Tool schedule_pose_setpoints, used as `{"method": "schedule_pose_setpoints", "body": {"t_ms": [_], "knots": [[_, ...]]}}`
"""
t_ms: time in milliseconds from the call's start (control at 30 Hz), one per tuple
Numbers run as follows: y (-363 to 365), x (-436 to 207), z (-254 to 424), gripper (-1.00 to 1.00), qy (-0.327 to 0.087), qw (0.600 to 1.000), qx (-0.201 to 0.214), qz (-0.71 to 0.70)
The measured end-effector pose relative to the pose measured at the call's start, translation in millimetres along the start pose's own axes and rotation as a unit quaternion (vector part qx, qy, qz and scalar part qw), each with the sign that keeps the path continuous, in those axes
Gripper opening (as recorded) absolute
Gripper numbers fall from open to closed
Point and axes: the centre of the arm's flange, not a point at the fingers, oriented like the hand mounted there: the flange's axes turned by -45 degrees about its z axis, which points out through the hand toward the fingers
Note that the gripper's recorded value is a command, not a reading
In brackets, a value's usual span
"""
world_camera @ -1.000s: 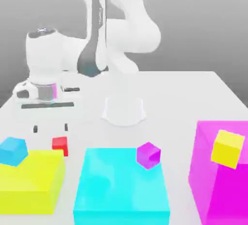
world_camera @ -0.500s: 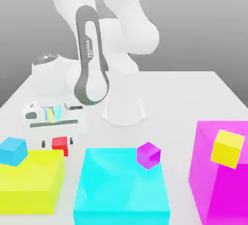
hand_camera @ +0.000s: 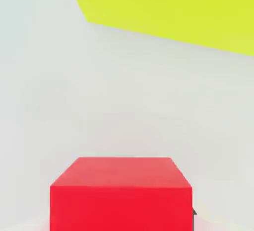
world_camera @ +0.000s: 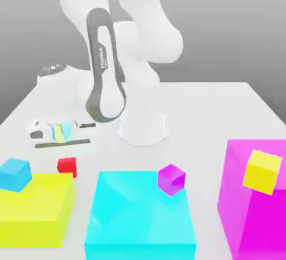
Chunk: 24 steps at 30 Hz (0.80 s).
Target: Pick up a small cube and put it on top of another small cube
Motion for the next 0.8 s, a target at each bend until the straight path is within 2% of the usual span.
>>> {"method": "schedule_pose_setpoints", "body": {"t_ms": [333, 800], "knots": [[-4.9, -4.4, -37.7, -1.0, 0.002, 1.0, 0.006, 0.0], [-84.8, 108.2, -90.0, -1.0, 0.0, 0.998, 0.004, 0.066]]}}
